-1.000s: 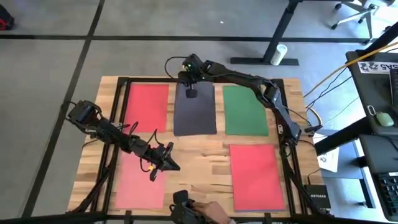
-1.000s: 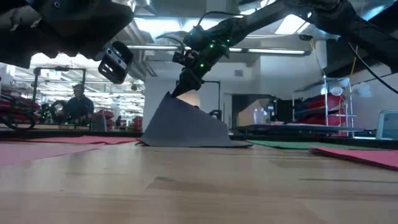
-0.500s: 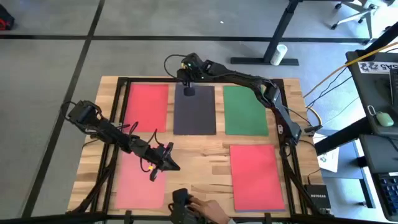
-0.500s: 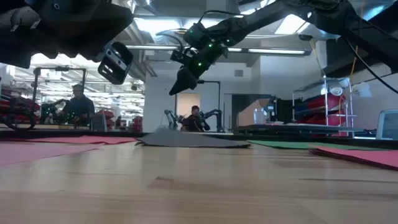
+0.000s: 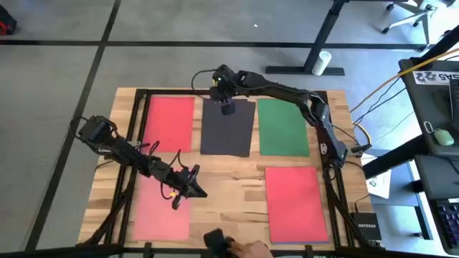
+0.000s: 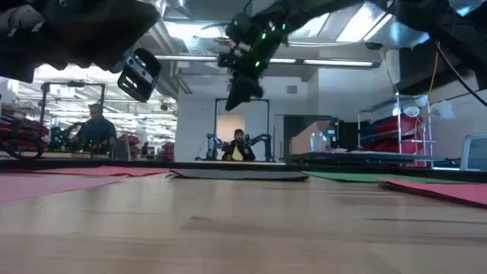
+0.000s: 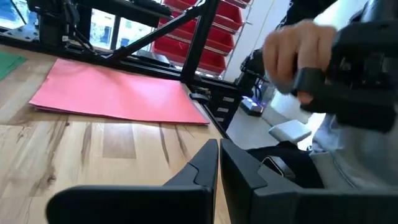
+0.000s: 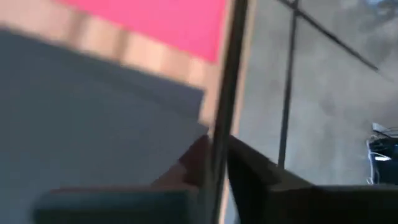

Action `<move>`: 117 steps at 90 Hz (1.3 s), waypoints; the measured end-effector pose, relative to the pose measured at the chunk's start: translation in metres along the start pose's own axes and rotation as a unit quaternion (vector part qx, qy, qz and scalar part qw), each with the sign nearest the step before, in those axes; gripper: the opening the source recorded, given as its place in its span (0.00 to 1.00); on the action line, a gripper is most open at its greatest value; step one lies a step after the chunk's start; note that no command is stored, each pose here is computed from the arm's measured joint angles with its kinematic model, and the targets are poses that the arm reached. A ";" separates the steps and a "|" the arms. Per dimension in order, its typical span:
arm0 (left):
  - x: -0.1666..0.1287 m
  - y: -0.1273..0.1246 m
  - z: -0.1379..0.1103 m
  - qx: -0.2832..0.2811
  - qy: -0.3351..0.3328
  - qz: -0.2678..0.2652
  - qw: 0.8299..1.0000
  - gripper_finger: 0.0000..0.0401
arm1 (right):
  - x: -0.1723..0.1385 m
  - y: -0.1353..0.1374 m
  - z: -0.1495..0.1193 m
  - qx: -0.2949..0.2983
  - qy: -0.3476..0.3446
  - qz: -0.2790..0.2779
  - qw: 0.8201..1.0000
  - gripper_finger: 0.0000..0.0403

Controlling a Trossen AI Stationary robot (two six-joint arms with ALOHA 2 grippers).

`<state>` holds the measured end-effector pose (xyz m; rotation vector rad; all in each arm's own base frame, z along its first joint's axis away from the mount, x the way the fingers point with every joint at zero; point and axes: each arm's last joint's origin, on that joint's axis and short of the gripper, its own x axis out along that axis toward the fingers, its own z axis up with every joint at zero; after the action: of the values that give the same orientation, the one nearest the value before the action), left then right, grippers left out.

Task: Organize paper
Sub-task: Stack the black paper on the black paper at the top center of the table

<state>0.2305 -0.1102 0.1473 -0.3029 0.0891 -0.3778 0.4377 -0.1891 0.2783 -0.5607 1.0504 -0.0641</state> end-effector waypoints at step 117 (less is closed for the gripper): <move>-0.044 0.160 0.061 -0.206 -0.011 0.419 0.884 0.00 | 0.034 0.075 -0.153 0.332 0.181 0.078 0.922 0.00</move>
<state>0.2543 0.0644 0.1572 -0.6530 0.2681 0.5206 0.3113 -0.1972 0.1592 0.1635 1.3413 -0.3801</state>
